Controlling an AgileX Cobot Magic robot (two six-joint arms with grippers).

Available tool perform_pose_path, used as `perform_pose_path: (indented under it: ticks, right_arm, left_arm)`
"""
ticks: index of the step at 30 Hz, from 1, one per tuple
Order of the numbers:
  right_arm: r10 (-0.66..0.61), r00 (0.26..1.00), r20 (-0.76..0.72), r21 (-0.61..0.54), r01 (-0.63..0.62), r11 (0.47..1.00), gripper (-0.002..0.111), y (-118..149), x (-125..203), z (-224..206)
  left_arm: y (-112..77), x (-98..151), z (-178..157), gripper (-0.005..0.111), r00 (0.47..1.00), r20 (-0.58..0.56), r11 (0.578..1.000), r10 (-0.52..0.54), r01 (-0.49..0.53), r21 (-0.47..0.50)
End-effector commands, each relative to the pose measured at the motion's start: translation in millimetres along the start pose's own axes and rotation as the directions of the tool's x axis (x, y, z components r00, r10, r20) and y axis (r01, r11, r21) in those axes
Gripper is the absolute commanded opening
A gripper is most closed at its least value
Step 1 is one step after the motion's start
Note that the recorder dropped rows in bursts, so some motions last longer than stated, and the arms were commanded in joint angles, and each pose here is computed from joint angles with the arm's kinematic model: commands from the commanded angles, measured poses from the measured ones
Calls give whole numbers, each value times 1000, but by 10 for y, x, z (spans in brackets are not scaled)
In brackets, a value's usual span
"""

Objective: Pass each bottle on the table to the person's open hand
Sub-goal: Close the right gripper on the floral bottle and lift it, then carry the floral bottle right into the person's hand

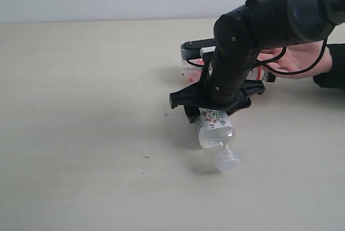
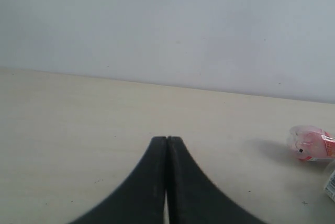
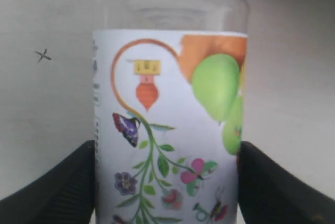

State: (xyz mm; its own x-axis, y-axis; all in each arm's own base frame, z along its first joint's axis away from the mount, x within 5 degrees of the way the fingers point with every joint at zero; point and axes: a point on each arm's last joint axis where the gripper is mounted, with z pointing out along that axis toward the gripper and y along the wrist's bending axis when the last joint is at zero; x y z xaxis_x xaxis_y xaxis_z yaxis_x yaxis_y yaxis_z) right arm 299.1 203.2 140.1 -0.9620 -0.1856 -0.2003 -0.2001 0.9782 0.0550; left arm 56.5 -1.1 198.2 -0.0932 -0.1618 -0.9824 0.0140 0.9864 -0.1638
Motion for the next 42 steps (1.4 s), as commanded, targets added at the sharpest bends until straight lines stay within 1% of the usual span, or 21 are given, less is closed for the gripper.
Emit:
perform_pose_path:
  ticks: [1, 3, 5, 6, 9, 12, 15, 19, 21, 24, 26, 28, 32, 35, 37, 42]
  right_arm:
    - [-6, 1000, 14, 3, 6, 1000, 45, 2, -21, -10]
    - [-6, 1000, 14, 3, 6, 1000, 34, 2, -21, -10]
    - [-7, 1000, 12, 4, 7, 1000, 17, 1, -20, -10]
    - [-25, 999, 22, 15, 25, 1000, -1, -10, -28, -27]
    - [-42, 998, 56, 18, 41, 999, 0, -18, -48, -134]
    - [-40, 995, 93, 7, 40, 999, 0, -24, -56, -329]
    - [-37, 988, 147, -13, 39, 999, 0, -45, -34, -677]
    - [-81, 978, 193, -9, 85, 996, 0, -134, 107, -1225]
    - [-92, 972, 214, 17, 91, 996, 0, -220, 218, -1508]
    - [-127, 959, 253, 111, 102, 989, 0, -397, 382, -1868]
    - [-100, 956, 276, 165, 55, 985, 0, -574, 476, -2070]
    - [-42, 954, 296, 191, -16, 981, 0, -775, 529, -2203]
    - [14, 960, 280, 226, -80, 971, 0, -1098, 488, -2209]
    - [16, 967, 253, 201, -69, 977, 0, -1242, 359, -2063]
    - [8, 975, 224, 190, -51, 980, 0, -1350, 253, -1911]
    - [37, 989, 144, 170, -61, 984, 0, -1573, 21, -1441]
  left_arm:
    - [2, 5, -3, 0, 1000, 7, 1000, -10, 10, -1]
    - [2, 5, -3, 0, 1000, 7, 1000, -10, 10, -1]
    - [2, 5, -3, 0, 1000, 7, 1000, -10, 10, -1]
    - [2, 5, -3, 0, 1000, 7, 1000, -10, 10, -1]
    - [2, 5, -3, 0, 1000, 7, 1000, -10, 10, -1]
    - [2, 5, -3, 0, 1000, 7, 1000, -10, 10, -1]
    - [2, 5, -3, 0, 1000, 7, 1000, -10, 10, -1]
    - [2, 5, -3, 0, 1000, 7, 1000, -10, 10, -1]
    - [2, 5, -3, 0, 1000, 7, 1000, -10, 10, -1]
    - [2, 5, -3, 0, 1000, 7, 1000, -10, 10, -1]
    - [2, 5, -3, 0, 1000, 7, 1000, -10, 10, -1]
    - [2, 5, -3, 0, 1000, 7, 1000, -10, 10, -1]
    - [2, 5, -3, 0, 1000, 7, 1000, -10, 10, -1]
    - [2, 5, -3, 0, 1000, 7, 1000, -10, 10, -1]
    - [2, 5, -3, 0, 1000, 7, 1000, -10, 10, -1]
    - [2, 5, -3, 0, 1000, 7, 1000, -10, 10, -1]
